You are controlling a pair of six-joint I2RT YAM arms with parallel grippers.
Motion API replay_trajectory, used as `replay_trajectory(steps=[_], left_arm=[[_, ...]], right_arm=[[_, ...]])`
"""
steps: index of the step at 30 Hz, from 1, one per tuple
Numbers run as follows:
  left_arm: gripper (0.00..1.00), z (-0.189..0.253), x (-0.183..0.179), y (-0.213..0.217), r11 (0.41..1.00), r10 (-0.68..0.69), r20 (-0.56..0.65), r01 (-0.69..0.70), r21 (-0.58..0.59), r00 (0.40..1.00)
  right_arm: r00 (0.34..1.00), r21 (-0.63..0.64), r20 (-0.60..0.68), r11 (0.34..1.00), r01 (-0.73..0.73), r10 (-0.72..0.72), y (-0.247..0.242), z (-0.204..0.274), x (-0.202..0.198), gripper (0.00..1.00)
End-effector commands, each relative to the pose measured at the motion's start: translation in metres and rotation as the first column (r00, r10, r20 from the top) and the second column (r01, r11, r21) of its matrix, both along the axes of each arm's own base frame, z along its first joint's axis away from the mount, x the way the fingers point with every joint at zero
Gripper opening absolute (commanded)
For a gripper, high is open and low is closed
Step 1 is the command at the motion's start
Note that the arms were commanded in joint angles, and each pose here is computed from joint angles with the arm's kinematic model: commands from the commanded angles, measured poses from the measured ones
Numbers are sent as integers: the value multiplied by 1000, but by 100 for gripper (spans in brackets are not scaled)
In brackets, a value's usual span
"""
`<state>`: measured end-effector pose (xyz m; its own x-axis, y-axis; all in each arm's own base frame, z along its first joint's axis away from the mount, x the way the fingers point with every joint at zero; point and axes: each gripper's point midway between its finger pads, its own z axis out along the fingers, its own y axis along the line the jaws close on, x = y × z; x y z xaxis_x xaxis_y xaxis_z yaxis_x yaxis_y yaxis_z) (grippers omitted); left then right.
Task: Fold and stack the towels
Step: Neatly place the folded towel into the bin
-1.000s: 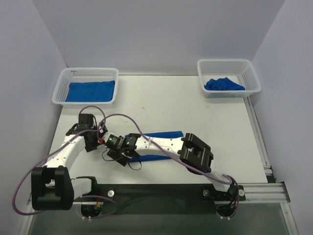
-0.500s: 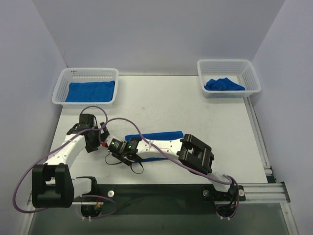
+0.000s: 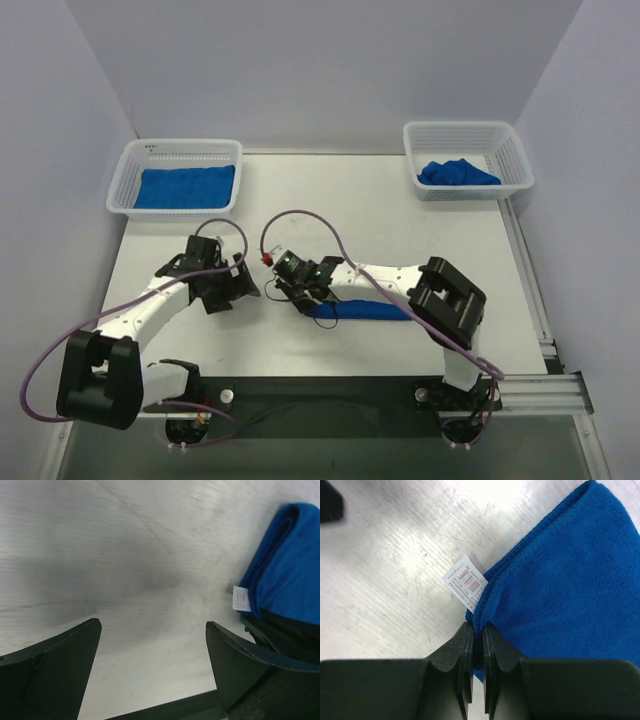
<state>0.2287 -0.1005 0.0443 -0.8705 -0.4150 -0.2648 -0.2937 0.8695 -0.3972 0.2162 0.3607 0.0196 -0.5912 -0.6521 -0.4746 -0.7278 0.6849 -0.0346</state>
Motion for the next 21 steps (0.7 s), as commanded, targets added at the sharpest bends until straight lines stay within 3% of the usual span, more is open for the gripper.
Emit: replay_trajectory(steps=[1, 9, 21], left_arm=[[97, 23, 14, -48, 985, -34, 103, 51, -166, 994], [97, 31, 26, -103, 949, -50, 131, 88, -303, 990], [97, -2, 27, -126, 949, 4, 54, 14, -313, 999]], right_arm=[[999, 221, -32, 975, 2, 5, 19, 38, -6, 0], [999, 424, -41, 905, 28, -11, 19, 56, -4, 0], [993, 486, -109, 869, 97, -50, 15, 41, -8, 0]])
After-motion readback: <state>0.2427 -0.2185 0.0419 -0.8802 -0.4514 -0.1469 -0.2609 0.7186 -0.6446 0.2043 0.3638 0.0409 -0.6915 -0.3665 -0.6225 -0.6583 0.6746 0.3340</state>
